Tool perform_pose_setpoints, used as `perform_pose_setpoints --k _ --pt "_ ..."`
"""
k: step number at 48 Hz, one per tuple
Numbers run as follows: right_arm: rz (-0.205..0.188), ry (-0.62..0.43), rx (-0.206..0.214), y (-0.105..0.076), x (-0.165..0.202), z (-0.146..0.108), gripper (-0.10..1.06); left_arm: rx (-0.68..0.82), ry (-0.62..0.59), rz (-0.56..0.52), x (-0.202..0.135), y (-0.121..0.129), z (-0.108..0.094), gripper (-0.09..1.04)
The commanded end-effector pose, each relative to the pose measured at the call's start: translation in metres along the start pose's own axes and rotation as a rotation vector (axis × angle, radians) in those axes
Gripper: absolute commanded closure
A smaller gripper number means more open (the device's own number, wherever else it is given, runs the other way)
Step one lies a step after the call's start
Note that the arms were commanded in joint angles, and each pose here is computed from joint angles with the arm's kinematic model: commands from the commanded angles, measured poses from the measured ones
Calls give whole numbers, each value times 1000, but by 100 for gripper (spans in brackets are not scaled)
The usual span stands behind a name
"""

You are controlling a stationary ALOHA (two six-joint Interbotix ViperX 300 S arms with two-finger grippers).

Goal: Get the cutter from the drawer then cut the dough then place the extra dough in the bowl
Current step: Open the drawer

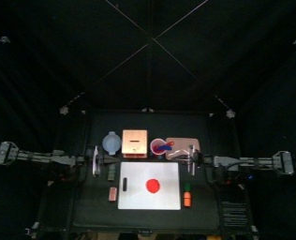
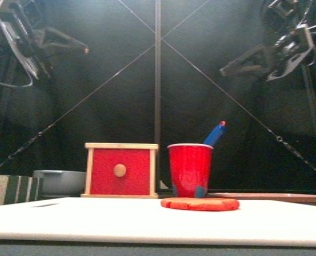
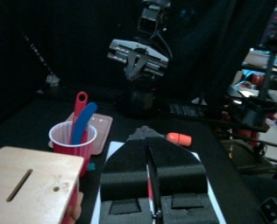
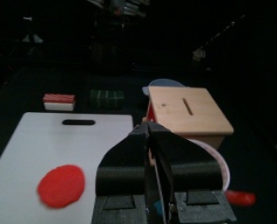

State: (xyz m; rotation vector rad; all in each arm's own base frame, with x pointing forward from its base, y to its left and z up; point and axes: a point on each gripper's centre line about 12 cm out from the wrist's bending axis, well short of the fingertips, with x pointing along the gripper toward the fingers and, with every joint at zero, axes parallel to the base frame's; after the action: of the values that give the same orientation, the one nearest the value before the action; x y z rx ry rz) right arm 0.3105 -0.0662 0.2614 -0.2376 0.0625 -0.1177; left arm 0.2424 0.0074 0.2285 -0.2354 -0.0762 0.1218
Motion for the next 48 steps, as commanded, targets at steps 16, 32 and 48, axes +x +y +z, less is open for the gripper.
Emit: perform_pose_setpoints --k 16,32,48 --pt "1 20 -68 -40 147 -45 98 -238 35 175 46 -13 -63 92" --pt "-29 87 -45 -60 181 -85 98 -504 32 427 52 10 -93 92" --pt "-22 183 -39 -57 183 -106 98 -682 7 508 51 17 -100 92"
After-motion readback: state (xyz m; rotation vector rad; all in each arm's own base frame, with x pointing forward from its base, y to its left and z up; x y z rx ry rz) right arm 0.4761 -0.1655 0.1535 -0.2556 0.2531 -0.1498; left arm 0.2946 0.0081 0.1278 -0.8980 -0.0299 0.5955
